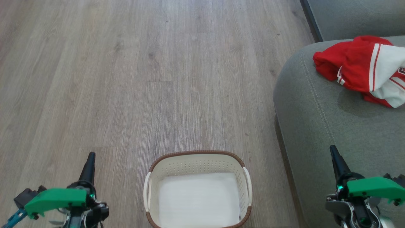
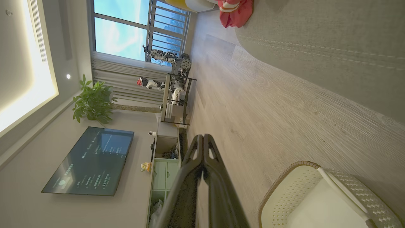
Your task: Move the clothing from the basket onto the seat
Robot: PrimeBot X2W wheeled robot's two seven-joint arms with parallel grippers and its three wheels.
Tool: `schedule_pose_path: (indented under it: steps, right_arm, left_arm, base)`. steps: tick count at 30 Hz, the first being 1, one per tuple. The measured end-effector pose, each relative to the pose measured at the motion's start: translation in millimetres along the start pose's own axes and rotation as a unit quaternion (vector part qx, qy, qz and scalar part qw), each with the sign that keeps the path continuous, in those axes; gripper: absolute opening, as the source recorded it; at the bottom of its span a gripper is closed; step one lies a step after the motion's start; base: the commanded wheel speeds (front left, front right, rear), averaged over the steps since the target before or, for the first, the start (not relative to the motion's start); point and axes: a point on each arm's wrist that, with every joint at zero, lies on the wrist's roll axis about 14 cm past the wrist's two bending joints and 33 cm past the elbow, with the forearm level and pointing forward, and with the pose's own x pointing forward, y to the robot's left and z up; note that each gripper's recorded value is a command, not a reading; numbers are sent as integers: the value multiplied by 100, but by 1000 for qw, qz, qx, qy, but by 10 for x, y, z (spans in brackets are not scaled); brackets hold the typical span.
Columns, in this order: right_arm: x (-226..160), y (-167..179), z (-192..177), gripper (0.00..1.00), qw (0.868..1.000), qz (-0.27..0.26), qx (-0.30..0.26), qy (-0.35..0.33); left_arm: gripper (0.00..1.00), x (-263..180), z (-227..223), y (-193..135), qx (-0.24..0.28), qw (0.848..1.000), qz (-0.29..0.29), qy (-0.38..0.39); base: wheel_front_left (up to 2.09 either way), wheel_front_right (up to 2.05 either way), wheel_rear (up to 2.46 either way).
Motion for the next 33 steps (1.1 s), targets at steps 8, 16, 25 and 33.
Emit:
schedule_pose_path:
  steps: [8, 16, 25, 33]
  right_arm:
    - [11, 28, 39, 0, 999, 6, 47, -3]
    - [56, 119, 62, 0, 996, 21, 86, -3]
    - [56, 123, 71, 0, 994, 23, 104, -3]
    - [56, 123, 71, 0, 994, 23, 104, -3]
  left_arm:
    - [0, 21, 7, -45, -45, 999, -15, -1]
    - [0, 73, 52, -152, -80, 996, -39, -4]
    - [0, 93, 99, -193, -99, 994, -48, -9]
    - [0, 93, 99, -193, -100, 994, -48, -10]
  base:
    - [0, 0, 0]
    - [0, 0, 0]
    - [0, 0, 0]
    - [0, 0, 0]
